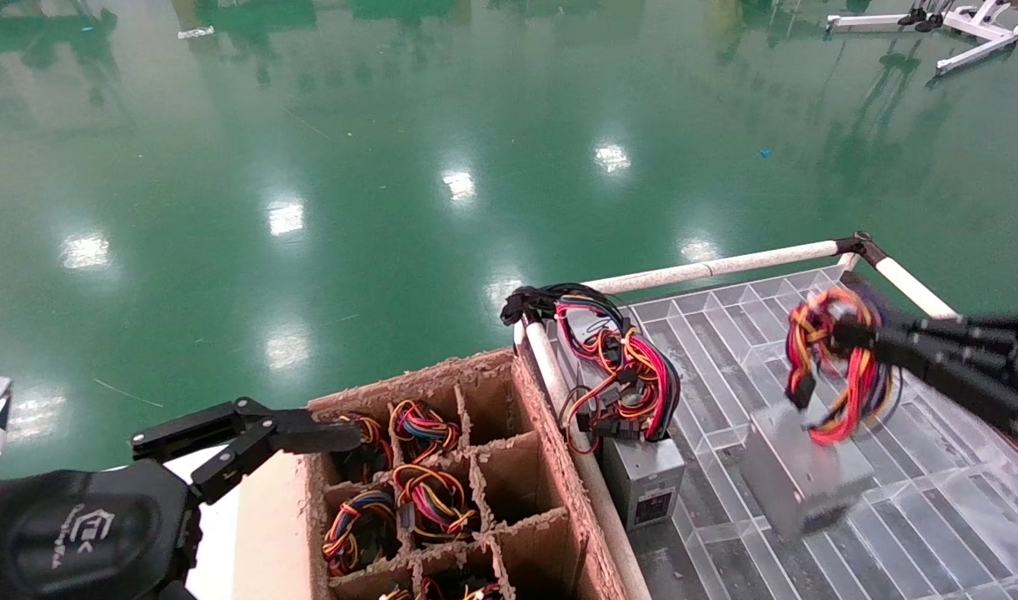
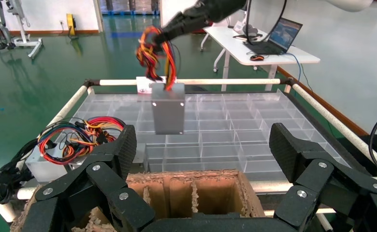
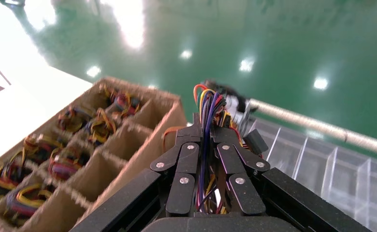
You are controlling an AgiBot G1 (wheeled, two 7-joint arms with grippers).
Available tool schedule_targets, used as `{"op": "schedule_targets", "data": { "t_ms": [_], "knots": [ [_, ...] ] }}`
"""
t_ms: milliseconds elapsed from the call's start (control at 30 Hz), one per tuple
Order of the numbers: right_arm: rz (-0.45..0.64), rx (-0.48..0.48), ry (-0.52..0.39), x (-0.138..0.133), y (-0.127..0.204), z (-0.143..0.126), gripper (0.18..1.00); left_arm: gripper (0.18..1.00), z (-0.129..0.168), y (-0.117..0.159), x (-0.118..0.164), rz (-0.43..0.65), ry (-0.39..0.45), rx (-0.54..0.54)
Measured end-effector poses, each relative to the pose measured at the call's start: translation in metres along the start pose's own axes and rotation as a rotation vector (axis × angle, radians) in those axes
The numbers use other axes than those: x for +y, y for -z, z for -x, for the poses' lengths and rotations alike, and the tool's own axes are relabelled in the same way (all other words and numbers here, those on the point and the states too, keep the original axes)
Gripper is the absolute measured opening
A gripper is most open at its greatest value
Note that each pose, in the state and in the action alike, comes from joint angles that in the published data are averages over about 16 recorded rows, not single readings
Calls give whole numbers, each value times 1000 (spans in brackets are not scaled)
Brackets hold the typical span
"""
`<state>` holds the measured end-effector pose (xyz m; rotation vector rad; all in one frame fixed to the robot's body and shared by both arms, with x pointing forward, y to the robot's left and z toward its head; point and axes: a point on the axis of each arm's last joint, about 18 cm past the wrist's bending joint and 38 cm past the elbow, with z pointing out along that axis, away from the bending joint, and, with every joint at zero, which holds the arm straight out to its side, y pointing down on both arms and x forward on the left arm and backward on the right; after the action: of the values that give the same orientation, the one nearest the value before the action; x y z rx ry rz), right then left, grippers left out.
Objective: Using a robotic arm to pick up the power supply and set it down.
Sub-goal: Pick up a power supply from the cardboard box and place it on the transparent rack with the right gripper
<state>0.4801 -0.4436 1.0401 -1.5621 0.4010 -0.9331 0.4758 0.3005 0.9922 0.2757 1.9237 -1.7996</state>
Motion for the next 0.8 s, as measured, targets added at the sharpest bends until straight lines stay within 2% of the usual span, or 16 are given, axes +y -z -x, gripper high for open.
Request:
{"op": "schedule_targets", "data": {
  "t_ms": [367, 800],
  "knots": [
    [61, -67, -26, 21, -5, 19, 197, 1000, 0, 0, 0, 0, 0, 0],
    [81, -136, -60, 36, -35, 34, 196, 1000, 0, 0, 0, 0, 0, 0]
  ]
}}
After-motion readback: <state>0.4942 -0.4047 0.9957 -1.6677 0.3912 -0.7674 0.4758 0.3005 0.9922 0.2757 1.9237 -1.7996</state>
